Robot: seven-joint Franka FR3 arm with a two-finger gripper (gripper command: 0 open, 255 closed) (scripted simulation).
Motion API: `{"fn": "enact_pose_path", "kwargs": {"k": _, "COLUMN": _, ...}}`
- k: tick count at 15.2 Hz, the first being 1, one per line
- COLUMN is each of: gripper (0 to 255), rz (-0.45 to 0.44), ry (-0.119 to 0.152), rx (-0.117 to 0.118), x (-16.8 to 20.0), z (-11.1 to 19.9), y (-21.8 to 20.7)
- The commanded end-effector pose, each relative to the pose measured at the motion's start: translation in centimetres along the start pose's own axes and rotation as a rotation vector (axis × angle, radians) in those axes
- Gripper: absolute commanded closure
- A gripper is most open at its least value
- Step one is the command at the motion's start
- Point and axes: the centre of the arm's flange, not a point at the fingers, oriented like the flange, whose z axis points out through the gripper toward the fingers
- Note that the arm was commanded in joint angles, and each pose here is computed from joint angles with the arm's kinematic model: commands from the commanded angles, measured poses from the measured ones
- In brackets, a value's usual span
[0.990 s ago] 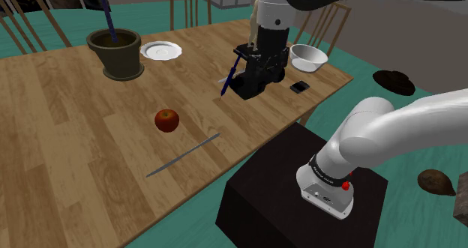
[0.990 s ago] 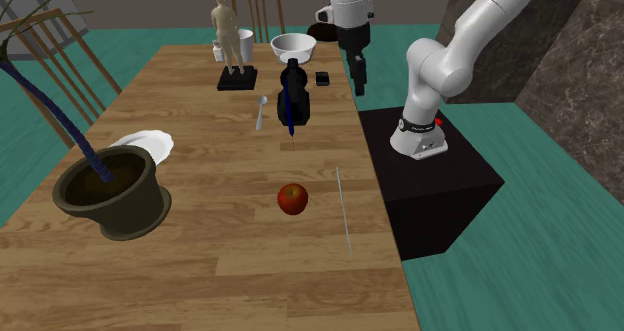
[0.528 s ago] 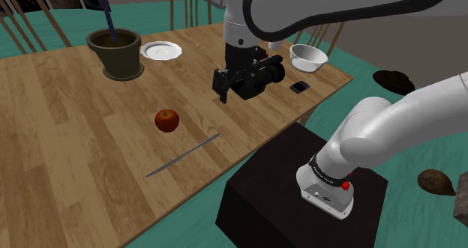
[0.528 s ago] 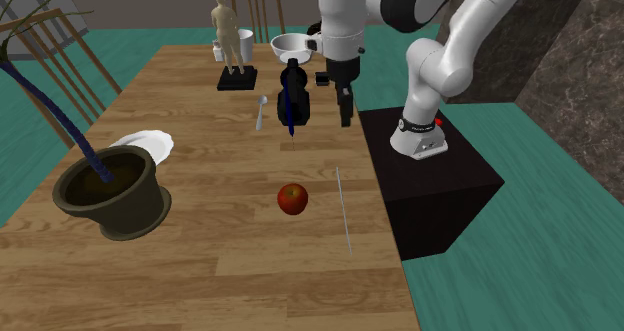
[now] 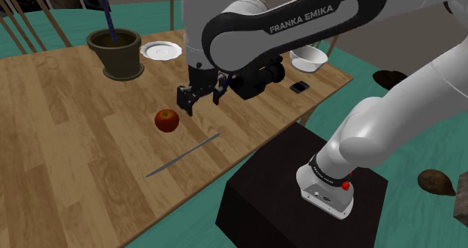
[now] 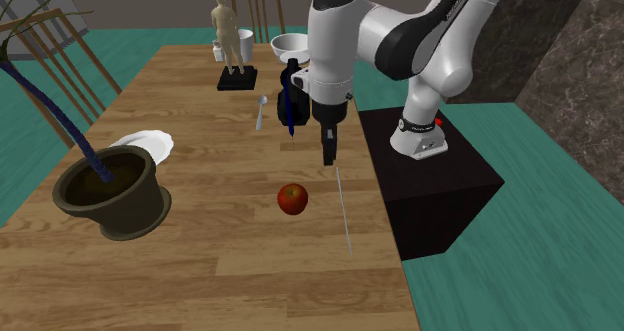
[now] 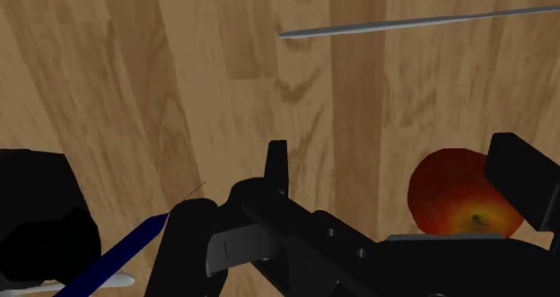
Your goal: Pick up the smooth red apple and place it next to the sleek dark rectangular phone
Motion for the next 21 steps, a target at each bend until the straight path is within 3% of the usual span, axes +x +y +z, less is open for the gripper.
{"fn": "enact_pose_path", "kwargs": {"k": 1, "gripper": 0, "rz": 0.006, "ry": 0.024, "rx": -0.002, "x": 1.0, "z": 0.8, "y": -2.1}}
{"fn": "enact_pose_path", "kwargs": {"k": 8, "gripper": 0, "rz": 0.021, "ry": 0.099, "rx": -0.017, "x": 4.3, "z": 4.2, "y": -9.1}}
{"fn": "enact_pose_path", "kwargs": {"k": 15, "gripper": 0, "rz": 0.021, "ry": 0.099, "rx": -0.017, "x": 4.6, "z": 7.8, "y": -9.0}}
{"fn": "enact_pose_path", "kwargs": {"k": 21, "gripper": 0, "rz": 0.021, "ry": 0.099, "rx": -0.017, "x": 4.7, "z": 8.1, "y": -9.0}}
